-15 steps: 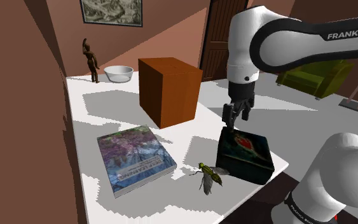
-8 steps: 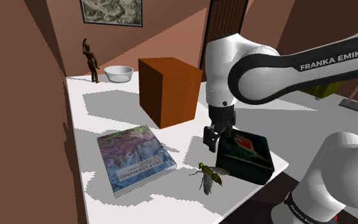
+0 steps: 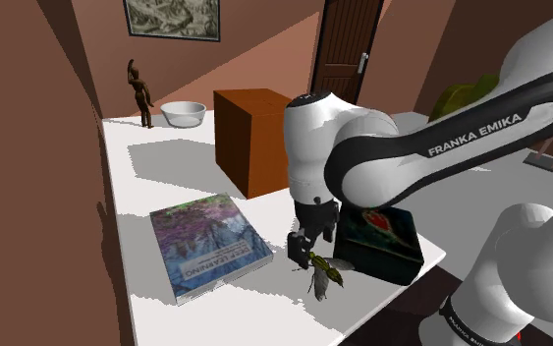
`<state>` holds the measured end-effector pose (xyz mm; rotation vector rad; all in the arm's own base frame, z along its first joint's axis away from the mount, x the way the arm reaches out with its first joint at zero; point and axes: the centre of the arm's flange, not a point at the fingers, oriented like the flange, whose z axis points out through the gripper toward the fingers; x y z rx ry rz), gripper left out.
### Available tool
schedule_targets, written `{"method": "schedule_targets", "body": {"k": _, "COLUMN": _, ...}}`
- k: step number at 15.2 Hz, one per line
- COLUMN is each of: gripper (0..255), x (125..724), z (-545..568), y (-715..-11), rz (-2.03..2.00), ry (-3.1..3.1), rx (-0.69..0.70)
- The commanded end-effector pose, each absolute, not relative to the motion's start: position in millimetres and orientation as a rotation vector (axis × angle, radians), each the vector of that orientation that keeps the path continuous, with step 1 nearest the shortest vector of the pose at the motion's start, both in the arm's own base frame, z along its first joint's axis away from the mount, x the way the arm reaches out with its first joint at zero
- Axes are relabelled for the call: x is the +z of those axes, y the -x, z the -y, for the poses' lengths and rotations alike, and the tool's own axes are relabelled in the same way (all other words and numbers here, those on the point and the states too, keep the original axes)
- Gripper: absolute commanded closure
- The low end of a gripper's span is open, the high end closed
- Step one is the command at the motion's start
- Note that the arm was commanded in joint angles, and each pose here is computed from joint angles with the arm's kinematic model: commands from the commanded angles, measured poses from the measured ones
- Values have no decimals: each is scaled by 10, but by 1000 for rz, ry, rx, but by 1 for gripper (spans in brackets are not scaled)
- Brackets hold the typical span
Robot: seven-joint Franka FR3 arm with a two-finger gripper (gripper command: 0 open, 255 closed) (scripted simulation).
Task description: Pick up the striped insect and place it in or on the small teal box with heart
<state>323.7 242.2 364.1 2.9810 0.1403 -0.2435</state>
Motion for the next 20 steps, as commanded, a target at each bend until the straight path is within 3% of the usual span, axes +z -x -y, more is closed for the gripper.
{"method": "schedule_targets", "body": {"k": 1, "gripper": 0, "x": 3526, "z": -2429, "y": -3227, "rz": -143, "ry": -2981, "rx": -243}}
{"method": "schedule_targets", "body": {"k": 13, "gripper": 0, "x": 3291, "z": -2392, "y": -3190, "rz": -143, "ry": -2981, "rx": -243}}
{"method": "schedule_targets", "body": {"k": 14, "gripper": 255, "x": 3291, "z": -2392, "y": -3190, "rz": -143, "ry": -2981, "rx": -243}}
{"method": "schedule_targets", "body": {"k": 20, "gripper": 255, "x": 3289, "z": -2391, "y": -3190, "rz": -143, "ry": -2981, "rx": -243}}
